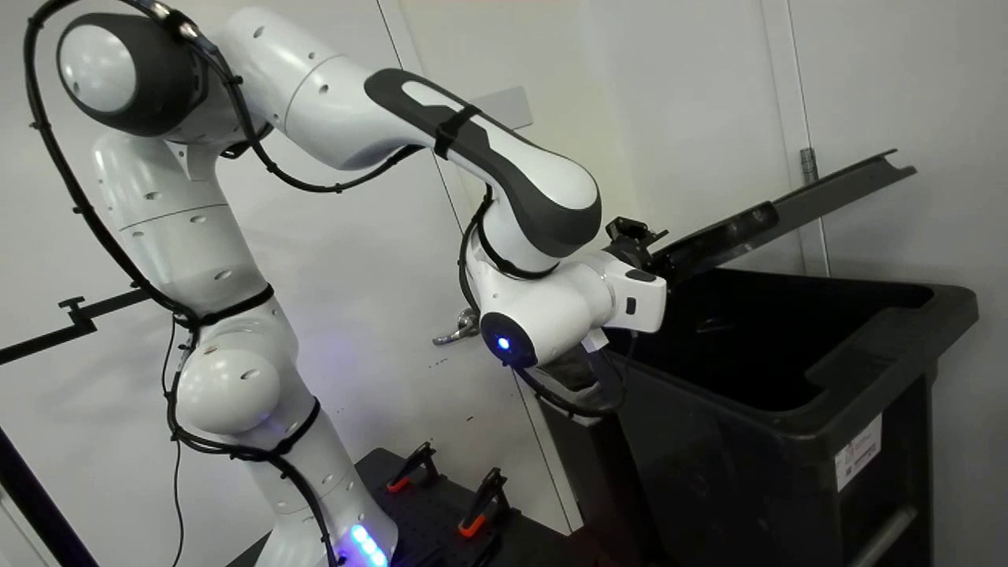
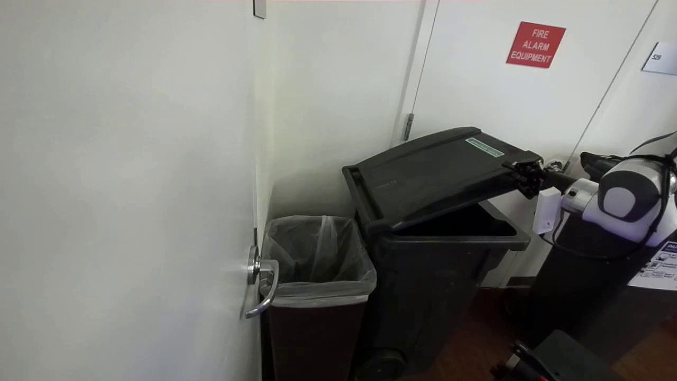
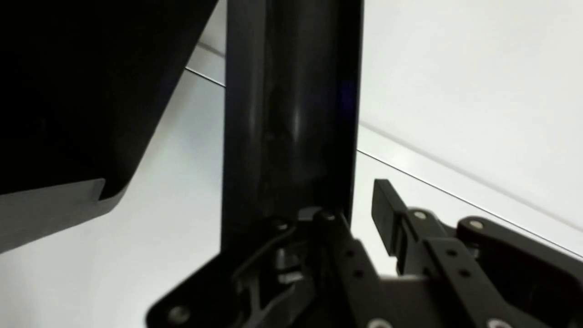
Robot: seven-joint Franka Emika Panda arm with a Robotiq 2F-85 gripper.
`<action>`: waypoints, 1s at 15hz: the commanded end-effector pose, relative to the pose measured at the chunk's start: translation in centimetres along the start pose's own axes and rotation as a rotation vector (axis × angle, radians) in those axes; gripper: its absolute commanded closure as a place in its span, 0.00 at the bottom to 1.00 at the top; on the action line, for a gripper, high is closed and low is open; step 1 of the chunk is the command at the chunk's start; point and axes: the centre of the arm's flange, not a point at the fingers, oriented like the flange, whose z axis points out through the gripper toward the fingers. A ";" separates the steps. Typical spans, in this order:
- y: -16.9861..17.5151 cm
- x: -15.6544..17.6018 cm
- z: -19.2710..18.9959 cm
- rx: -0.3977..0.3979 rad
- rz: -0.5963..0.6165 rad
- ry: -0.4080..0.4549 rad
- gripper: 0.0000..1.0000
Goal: Open the bin
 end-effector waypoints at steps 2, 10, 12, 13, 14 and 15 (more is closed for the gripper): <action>-7.7 -1.9 2.1 0.165 -0.082 0.052 0.94; -9.8 -2.4 4.1 0.014 -0.077 0.208 0.94; -10.2 -2.5 4.5 -0.015 -0.059 0.243 0.94; -10.4 -2.4 4.6 -0.026 -0.055 0.252 0.94; -10.5 -2.1 4.5 -0.030 -0.062 0.243 0.94; -10.9 -1.8 4.4 -0.036 -0.070 0.244 0.94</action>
